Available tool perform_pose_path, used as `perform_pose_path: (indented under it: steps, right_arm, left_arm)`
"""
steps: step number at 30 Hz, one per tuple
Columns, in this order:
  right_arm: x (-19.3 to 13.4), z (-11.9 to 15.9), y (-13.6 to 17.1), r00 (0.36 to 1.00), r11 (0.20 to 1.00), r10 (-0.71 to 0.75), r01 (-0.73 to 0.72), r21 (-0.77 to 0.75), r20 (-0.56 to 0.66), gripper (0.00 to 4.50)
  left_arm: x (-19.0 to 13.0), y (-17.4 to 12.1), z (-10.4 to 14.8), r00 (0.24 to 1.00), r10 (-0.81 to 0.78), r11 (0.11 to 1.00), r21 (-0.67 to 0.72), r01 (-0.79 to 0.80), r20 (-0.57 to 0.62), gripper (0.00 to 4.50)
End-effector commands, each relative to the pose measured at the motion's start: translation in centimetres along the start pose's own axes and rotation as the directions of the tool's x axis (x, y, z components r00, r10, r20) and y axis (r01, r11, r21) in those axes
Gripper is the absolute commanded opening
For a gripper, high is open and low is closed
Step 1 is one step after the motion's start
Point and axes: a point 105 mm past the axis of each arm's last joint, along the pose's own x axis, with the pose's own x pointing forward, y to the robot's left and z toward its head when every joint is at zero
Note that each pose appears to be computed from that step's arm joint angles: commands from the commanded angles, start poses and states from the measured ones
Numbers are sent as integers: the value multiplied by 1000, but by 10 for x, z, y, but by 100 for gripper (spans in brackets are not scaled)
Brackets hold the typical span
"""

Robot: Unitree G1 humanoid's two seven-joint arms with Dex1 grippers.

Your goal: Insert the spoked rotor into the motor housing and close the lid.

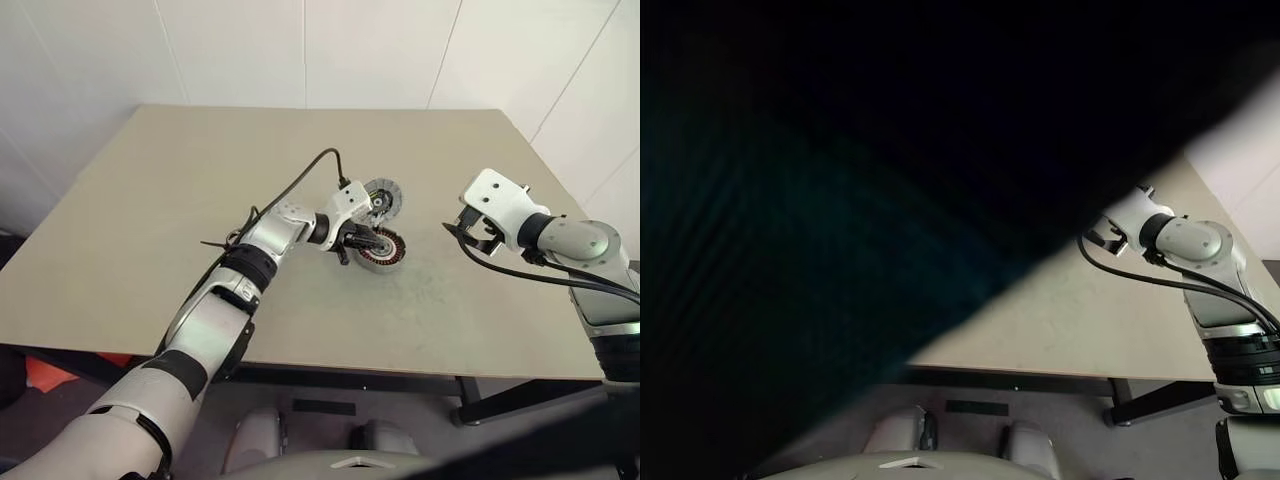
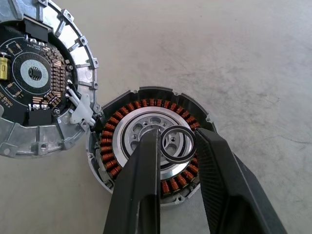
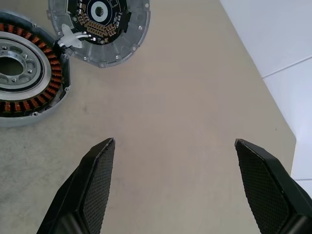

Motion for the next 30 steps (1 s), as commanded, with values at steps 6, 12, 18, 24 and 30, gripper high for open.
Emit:
perform_pose_path:
  steps: [6, 12, 18, 24, 30]
  right_arm:
    - [-7, 15, -13, 998, 998, -51, 52, -20, 48, 442]
    - [-4, 15, -11, 998, 999, -45, 46, -19, 52, 442]
    - [-2, 17, -10, 998, 999, -41, 42, -18, 57, 442]
    - [-2, 18, -10, 997, 999, -46, 47, -16, 62, 442]
    - [-2, 18, -10, 997, 999, -49, 50, -14, 67, 442]
  left_arm:
    - [1, 5, 11, 1000, 25, 998, 55, -25, 12, 71]
    - [7, 8, 10, 999, 54, 997, 63, -54, 1, 71]
    - [12, 7, 11, 998, 58, 996, 71, -58, -3, 71]
    - [14, 7, 7, 998, 54, 996, 69, -52, -25, 71]
    - [13, 14, 7, 994, 108, 991, 81, -105, -28, 226]
